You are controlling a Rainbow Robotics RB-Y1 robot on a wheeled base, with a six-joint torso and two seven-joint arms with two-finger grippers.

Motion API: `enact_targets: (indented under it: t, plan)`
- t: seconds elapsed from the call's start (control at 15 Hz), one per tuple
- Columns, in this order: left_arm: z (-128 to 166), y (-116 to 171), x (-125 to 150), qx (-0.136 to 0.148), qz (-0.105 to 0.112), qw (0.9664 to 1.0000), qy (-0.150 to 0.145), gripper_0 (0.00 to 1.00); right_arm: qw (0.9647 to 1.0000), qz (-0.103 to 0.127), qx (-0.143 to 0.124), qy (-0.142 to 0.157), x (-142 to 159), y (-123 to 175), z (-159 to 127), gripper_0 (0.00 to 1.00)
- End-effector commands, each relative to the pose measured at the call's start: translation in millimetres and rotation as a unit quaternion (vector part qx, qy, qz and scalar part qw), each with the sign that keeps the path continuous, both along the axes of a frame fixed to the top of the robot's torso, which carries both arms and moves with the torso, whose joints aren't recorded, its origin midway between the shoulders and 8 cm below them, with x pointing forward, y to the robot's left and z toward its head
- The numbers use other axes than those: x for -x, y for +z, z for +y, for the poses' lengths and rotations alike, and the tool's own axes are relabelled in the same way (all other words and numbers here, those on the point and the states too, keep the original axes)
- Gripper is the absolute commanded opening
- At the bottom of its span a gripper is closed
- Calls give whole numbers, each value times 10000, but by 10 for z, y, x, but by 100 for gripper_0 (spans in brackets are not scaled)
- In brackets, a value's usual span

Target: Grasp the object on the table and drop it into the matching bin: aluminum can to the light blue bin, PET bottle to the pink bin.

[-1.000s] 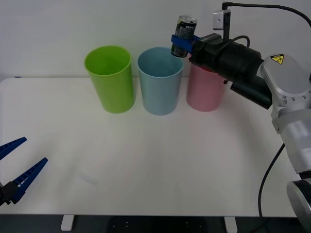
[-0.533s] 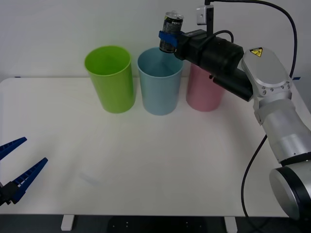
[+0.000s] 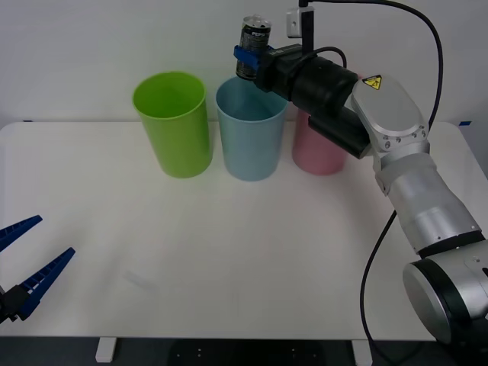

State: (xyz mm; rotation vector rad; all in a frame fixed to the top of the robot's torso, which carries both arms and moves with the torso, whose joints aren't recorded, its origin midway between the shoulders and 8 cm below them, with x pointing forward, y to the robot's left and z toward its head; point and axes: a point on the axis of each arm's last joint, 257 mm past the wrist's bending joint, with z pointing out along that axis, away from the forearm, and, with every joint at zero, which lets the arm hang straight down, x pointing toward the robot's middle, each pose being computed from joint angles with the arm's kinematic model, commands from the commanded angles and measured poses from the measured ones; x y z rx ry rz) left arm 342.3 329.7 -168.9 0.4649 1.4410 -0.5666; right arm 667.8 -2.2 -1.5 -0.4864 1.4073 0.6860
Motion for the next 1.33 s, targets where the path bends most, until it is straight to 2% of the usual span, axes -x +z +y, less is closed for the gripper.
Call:
enact_targets:
  t: [0.07, 0.2, 0.27, 0.33, 0.4, 0.6, 1.0, 1.2, 1.33]
  plan:
    - [0, 0, 0, 0, 0, 10000, 0, 100, 10000, -39, 47, -3, 3, -2, 8, 0]
    - [0, 0, 0, 0, 0, 10000, 0, 100, 10000, -47, 44, -4, 4, 0, 13, 4]
    - [0, 0, 0, 0, 0, 10000, 0, 100, 9999, -75, 85, -6, 5, -5, 19, 43]
    - [0, 0, 0, 0, 0, 10000, 0, 100, 9999, -96, 107, -9, 5, -5, 19, 93]
    - [0, 0, 0, 0, 0, 10000, 0, 100, 9998, -118, 149, -5, 10, -19, 23, 100]
    - [0, 0, 0, 0, 0, 10000, 0, 100, 9995, -200, 244, -26, 6, -20, 15, 100]
    - [0, 0, 0, 0, 0, 10000, 0, 100, 9996, -185, 206, -25, 9, -32, -1, 100]
    - [0, 0, 0, 0, 0, 10000, 0, 100, 9995, -247, 178, -94, 68, -59, -166, 100]
    - [0, 0, 0, 0, 0, 10000, 0, 100, 9989, -387, 213, -140, 171, -67, -307, 100]
